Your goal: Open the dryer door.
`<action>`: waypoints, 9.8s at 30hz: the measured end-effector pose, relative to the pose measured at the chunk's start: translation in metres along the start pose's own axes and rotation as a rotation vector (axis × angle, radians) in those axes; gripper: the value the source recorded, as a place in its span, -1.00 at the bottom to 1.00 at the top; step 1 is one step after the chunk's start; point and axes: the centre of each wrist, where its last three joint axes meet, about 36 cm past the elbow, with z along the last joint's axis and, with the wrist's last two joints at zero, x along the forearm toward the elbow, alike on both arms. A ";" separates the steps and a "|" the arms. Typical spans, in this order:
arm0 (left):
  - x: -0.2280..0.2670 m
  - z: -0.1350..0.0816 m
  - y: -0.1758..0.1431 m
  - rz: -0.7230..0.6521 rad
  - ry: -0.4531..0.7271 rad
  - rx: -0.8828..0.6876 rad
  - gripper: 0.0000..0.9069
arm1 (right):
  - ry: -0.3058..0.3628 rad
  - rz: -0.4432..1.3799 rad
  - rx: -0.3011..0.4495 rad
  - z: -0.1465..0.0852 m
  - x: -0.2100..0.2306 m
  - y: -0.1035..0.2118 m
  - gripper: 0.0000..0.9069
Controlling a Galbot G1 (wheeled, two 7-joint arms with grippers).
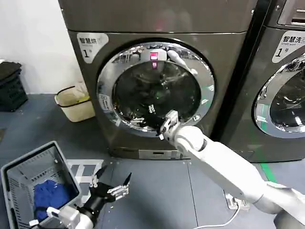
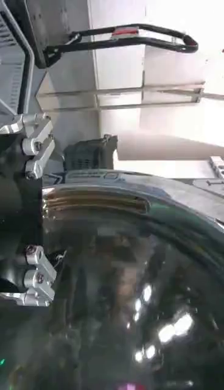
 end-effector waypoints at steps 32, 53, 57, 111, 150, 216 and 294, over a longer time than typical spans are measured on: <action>0.001 -0.003 0.000 -0.002 -0.008 0.000 1.00 | 0.033 -0.075 -0.003 -0.002 -0.068 0.016 1.00; 0.003 -0.005 -0.001 -0.001 -0.015 0.000 1.00 | 0.045 -0.115 -0.005 -0.002 -0.091 0.023 1.00; 0.003 -0.006 -0.001 -0.001 -0.017 0.000 1.00 | 0.047 -0.138 -0.001 -0.002 -0.090 0.023 1.00; 0.013 -0.025 0.062 -0.138 -0.084 0.077 1.00 | 0.064 -0.540 -0.049 -0.010 0.057 0.052 1.00; -0.088 -0.070 0.152 0.412 -0.228 -0.115 1.00 | 0.026 -0.224 -0.013 -0.021 0.266 0.034 1.00; -0.268 -0.089 -0.045 0.922 -0.318 -0.213 1.00 | 0.427 2.114 0.145 0.057 0.680 0.195 1.00; -0.382 -0.119 -0.206 0.992 -0.313 -0.252 1.00 | 0.873 2.714 0.507 0.070 0.789 0.312 1.00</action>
